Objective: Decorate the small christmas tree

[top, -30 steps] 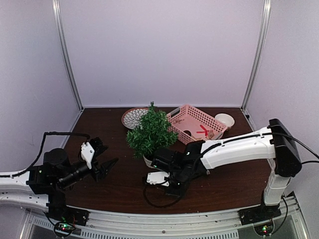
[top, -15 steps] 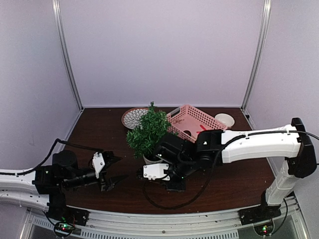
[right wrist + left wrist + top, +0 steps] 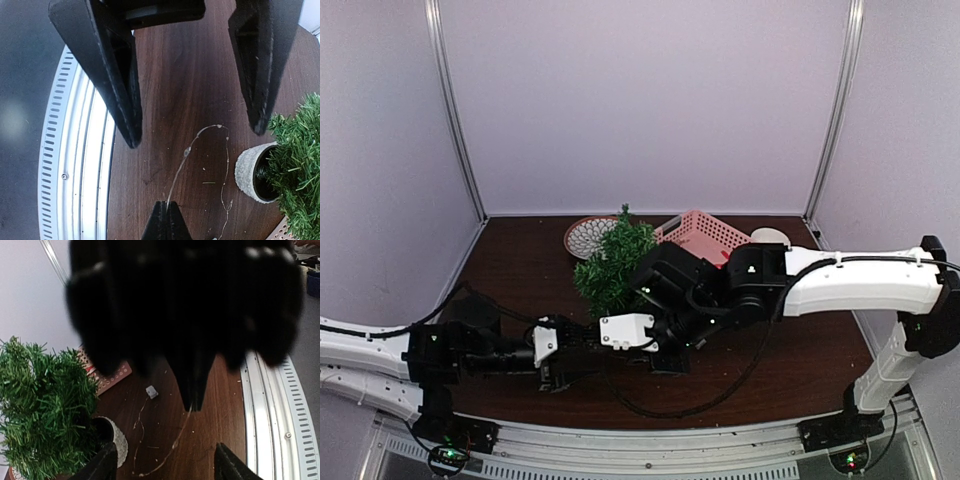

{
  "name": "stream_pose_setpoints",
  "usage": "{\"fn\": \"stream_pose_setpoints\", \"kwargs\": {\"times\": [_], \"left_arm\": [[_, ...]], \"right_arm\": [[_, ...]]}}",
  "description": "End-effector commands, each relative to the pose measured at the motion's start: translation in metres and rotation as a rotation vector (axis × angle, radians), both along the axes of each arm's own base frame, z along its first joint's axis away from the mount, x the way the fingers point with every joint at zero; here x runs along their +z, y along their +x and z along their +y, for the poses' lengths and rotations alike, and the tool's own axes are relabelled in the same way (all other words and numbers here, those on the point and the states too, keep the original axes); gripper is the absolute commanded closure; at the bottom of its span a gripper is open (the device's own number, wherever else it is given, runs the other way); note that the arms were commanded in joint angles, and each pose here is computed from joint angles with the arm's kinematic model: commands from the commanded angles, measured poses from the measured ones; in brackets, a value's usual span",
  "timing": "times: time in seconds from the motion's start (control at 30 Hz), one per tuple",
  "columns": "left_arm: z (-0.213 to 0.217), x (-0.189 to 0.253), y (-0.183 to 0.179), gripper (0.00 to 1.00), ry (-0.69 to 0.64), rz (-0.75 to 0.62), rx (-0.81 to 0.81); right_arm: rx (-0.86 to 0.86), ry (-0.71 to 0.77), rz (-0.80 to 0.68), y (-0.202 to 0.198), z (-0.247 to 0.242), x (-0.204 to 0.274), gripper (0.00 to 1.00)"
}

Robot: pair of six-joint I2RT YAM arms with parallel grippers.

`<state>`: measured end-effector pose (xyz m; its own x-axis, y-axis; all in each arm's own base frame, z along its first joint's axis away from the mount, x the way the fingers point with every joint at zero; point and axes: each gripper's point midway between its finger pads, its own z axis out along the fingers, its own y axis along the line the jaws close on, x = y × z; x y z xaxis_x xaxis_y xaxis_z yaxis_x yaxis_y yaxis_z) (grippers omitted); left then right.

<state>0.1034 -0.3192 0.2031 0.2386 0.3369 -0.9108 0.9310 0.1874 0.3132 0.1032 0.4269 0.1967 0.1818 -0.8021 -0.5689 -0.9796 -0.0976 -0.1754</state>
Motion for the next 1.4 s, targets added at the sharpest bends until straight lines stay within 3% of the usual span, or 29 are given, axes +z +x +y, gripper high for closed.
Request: {"fn": "stream_pose_setpoints", "kwargs": {"times": [0.0, 0.13, 0.27, 0.37, 0.43, 0.53, 0.73, 0.8, 1.03, 1.13, 1.27, 1.37], "left_arm": [[-0.017, 0.037, -0.010, 0.36, -0.096, -0.060, -0.087], [-0.023, 0.036, -0.018, 0.50, -0.081, -0.034, -0.138], [-0.020, 0.038, -0.021, 0.79, -0.080, -0.003, -0.139], [-0.009, 0.045, -0.018, 0.94, -0.104, 0.012, -0.095], [-0.001, 0.051, -0.015, 0.92, -0.124, 0.010, -0.059], [0.005, 0.053, -0.010, 0.58, -0.118, 0.009, -0.025], [0.000, 0.044, -0.007, 0.51, -0.051, -0.002, -0.025], [-0.003, 0.042, -0.006, 0.57, -0.033, -0.011, -0.026], [0.007, 0.053, 0.007, 1.00, -0.096, -0.032, 0.066], [0.024, 0.066, 0.020, 1.00, -0.148, -0.049, 0.169], [0.039, 0.076, 0.031, 1.00, -0.158, -0.065, 0.254], [0.043, 0.076, 0.039, 1.00, -0.133, -0.073, 0.308]], "right_arm": [[0.041, 0.069, -0.003, -0.010, 0.006, 0.027, 1.00], [0.045, 0.087, -0.011, -0.010, 0.009, 0.033, 1.00], [0.046, 0.118, -0.020, -0.009, 0.012, 0.041, 1.00], [0.046, 0.146, -0.026, -0.008, 0.014, 0.047, 1.00], [0.050, 0.162, -0.030, -0.009, 0.016, 0.050, 1.00], [0.056, 0.175, -0.034, -0.009, 0.019, 0.054, 1.00], [0.074, 0.185, -0.035, -0.010, 0.024, 0.058, 0.99], [0.076, 0.195, -0.037, -0.010, 0.025, 0.062, 0.99], [0.079, 0.207, -0.050, -0.008, 0.028, 0.067, 0.97], [0.066, 0.217, -0.058, -0.004, 0.029, 0.067, 0.89], [0.030, 0.269, -0.062, 0.001, 0.028, 0.080, 0.54], [-0.006, 0.334, -0.069, 0.008, 0.025, 0.098, 0.42]]}}
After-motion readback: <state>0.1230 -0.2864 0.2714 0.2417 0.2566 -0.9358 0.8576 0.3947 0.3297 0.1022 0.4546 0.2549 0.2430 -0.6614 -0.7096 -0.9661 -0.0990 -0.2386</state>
